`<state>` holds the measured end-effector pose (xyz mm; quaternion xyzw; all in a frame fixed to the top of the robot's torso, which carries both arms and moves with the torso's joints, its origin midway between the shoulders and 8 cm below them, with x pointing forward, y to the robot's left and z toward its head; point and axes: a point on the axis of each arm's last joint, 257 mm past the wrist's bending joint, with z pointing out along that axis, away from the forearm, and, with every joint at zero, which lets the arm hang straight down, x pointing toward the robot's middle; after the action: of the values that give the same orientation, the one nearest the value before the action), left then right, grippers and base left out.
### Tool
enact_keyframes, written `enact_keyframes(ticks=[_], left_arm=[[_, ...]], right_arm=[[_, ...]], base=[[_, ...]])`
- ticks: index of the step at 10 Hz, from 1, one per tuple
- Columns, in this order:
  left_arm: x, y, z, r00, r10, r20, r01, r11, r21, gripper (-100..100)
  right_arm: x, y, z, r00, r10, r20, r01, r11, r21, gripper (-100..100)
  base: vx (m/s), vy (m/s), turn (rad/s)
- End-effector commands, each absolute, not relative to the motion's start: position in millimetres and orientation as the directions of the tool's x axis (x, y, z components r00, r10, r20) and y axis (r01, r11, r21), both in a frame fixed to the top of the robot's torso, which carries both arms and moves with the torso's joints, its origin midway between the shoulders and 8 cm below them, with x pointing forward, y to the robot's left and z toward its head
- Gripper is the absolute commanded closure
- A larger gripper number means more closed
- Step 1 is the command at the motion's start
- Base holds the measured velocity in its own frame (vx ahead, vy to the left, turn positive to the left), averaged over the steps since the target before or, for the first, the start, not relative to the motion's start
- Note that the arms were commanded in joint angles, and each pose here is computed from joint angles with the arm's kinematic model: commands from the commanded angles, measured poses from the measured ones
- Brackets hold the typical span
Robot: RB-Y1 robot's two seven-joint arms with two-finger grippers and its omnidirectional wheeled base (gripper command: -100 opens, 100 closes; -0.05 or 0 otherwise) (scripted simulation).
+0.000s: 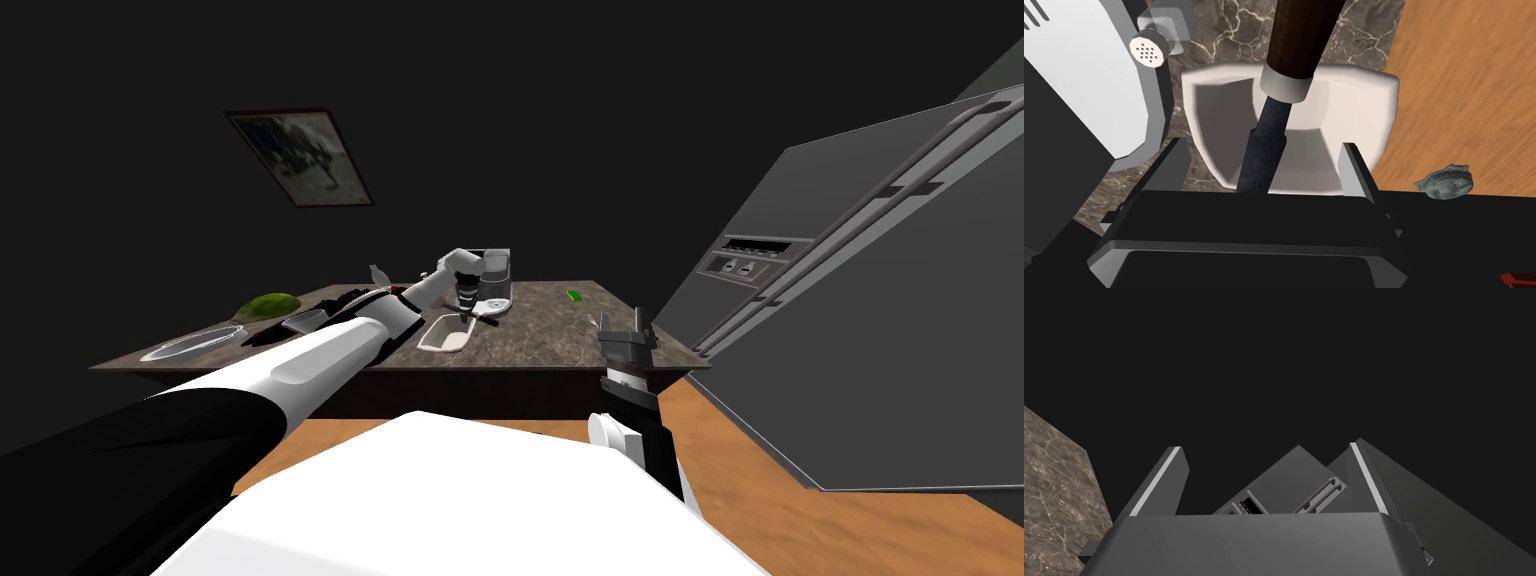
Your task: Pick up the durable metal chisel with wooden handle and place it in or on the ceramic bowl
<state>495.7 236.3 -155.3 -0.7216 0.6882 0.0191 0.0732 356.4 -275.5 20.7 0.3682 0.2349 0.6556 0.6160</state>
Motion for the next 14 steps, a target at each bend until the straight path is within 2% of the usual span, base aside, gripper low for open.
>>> enact_keyframes(ticks=[1,2,3,7,10,14], left_arm=[[496,236,-155,0.052,-0.990,-0.128,-0.996,-0.042,-0.079,-100],[496,236,-155,0.052,-0.990,-0.128,-0.996,-0.042,-0.079,0],[490,270,-164,0.102,-0.988,-0.117,-0.994,-0.097,-0.050,-100],[482,331,-161,0.196,-0.972,-0.131,-0.981,-0.192,-0.042,-100],[458,396,-173,0.290,-0.950,-0.119,-0.956,-0.293,0.005,-100],[436,464,-157,0.392,-0.908,-0.149,-0.919,-0.394,-0.012,-100]], right_arm=[[356,-276,21,0.030,0.981,0.193,-0.635,-0.131,0.762,0],[356,-276,21,0.030,0.981,0.193,-0.635,-0.131,0.762,0],[356,-276,21,0.030,0.981,0.193,-0.635,-0.131,0.762,0],[356,-275,21,0.030,0.981,0.194,-0.635,-0.131,0.762,0],[356,-275,21,0.030,0.981,0.194,-0.635,-0.131,0.762,0],[356,-275,21,0.030,0.981,0.194,-0.635,-0.131,0.762,0]], base=[[0.000,0.000,0.000],[0.000,0.000,0.000],[-0.038,-0.053,-0.343],[-0.059,-0.054,-0.288],[-0.040,-0.066,-0.363],[-0.038,-0.059,-0.268]])
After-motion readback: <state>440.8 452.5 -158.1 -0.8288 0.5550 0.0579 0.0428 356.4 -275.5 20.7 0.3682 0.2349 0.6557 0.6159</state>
